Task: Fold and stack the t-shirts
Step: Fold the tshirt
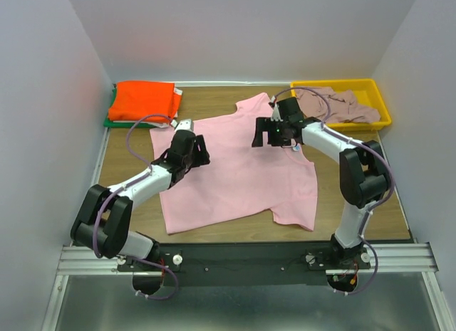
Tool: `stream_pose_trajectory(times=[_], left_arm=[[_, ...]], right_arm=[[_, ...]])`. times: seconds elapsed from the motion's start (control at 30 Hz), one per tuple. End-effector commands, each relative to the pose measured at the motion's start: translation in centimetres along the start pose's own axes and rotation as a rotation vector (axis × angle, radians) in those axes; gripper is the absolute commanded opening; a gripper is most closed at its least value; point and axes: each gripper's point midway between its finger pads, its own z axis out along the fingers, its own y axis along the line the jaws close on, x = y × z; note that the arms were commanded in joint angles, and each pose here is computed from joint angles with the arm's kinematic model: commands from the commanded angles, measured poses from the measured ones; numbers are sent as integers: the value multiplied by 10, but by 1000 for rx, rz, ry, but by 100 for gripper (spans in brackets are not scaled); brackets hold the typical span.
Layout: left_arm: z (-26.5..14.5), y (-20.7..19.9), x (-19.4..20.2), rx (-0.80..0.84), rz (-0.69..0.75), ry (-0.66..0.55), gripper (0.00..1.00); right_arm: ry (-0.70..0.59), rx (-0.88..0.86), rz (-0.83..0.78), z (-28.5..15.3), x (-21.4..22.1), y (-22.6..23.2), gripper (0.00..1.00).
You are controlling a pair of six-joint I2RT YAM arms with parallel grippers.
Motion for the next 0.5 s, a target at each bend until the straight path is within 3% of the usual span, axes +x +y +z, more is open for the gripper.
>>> stream_pose_trajectory(times=[0.0, 0.47], left_arm=[[-4, 16, 11, -58, -93, -36, 71], [26, 33, 46, -134, -45, 81, 73]], right_arm=[[65, -20, -3, 8, 22, -1, 99], [94, 75, 49, 30, 34, -22, 100]])
